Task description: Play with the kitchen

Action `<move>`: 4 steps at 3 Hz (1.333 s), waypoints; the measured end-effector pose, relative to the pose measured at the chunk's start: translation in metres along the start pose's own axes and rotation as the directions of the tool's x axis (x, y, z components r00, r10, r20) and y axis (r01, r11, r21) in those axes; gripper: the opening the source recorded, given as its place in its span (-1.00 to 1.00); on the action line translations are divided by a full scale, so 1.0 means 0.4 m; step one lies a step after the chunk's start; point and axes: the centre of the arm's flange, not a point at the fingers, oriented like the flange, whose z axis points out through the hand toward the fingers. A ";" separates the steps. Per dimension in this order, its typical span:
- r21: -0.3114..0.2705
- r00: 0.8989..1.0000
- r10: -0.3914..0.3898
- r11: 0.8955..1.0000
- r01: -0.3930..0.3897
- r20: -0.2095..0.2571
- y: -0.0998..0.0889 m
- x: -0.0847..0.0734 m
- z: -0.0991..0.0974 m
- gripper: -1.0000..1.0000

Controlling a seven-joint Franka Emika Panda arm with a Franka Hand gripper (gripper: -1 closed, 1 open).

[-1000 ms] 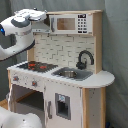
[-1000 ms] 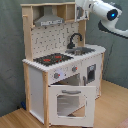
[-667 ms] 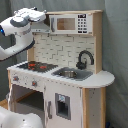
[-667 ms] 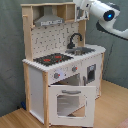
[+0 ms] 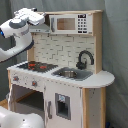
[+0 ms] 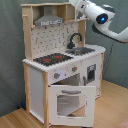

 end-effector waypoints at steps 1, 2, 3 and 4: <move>-0.012 0.998 0.056 0.998 -0.056 0.029 0.005 0.035 0.000 1.00; -0.027 0.991 0.114 0.993 -0.113 0.062 0.013 0.063 -0.003 1.00; -0.038 0.979 0.174 0.985 -0.170 0.104 0.018 0.081 -0.006 1.00; -0.052 0.955 0.243 0.970 -0.238 0.171 0.023 0.091 -0.016 1.00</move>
